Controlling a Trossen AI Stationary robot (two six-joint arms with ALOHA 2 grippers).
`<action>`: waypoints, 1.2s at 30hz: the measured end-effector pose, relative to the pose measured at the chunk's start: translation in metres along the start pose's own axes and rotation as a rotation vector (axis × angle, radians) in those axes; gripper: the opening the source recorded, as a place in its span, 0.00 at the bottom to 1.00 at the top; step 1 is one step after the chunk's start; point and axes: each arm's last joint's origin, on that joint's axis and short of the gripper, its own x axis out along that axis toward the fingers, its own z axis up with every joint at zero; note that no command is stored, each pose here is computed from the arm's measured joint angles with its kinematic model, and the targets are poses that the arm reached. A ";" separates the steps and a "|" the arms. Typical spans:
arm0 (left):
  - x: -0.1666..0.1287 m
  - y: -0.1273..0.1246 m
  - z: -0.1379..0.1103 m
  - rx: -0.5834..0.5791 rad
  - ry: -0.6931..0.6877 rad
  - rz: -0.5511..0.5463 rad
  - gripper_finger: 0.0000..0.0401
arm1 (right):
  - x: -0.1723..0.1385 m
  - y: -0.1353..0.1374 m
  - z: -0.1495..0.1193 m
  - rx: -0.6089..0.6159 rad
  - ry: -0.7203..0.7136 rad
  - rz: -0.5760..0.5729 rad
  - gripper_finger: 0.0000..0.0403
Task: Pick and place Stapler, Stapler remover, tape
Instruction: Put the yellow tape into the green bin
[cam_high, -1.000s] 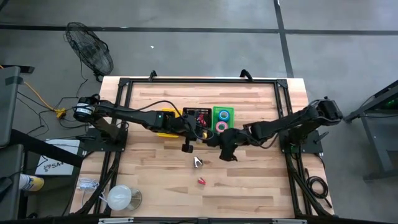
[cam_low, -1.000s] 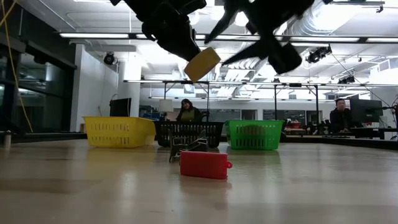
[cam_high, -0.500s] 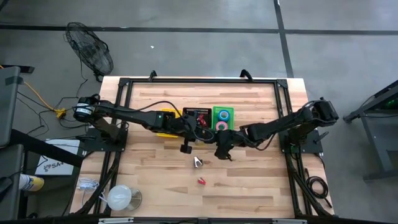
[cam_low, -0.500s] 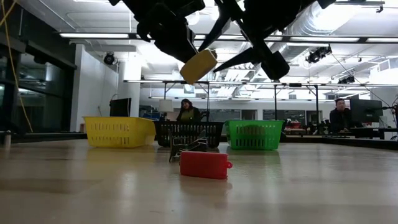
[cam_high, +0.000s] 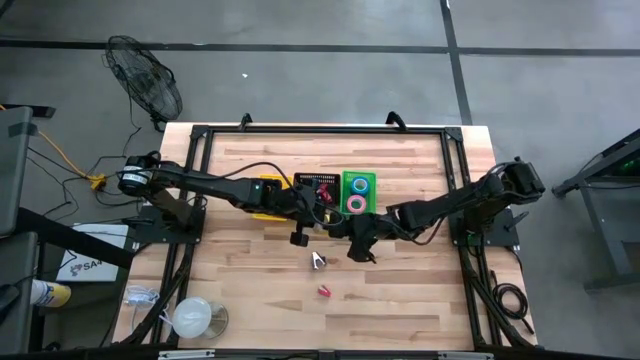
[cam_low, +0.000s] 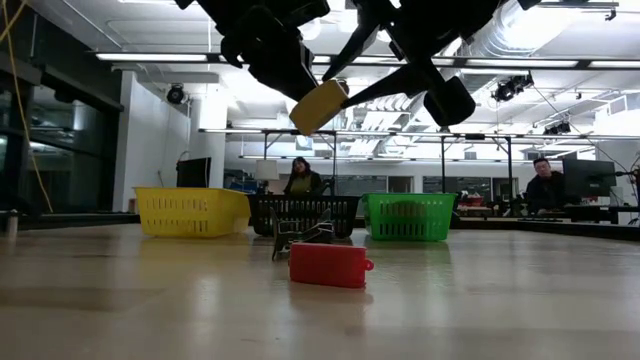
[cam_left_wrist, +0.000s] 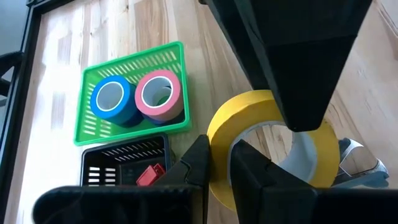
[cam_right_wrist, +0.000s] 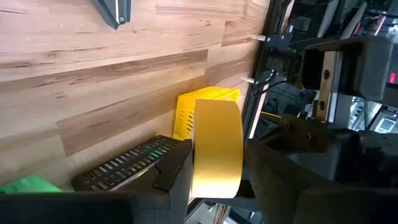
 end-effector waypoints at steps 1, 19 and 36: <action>0.000 0.000 0.000 0.000 0.000 0.000 0.08 | 0.000 0.000 0.000 0.000 0.003 0.001 0.34; 0.000 0.000 0.000 0.000 0.000 0.003 0.21 | 0.000 0.000 -0.001 0.063 0.032 -0.006 0.26; -0.015 0.007 0.018 0.069 0.017 -0.009 0.45 | -0.001 0.009 -0.002 0.185 0.063 0.082 0.26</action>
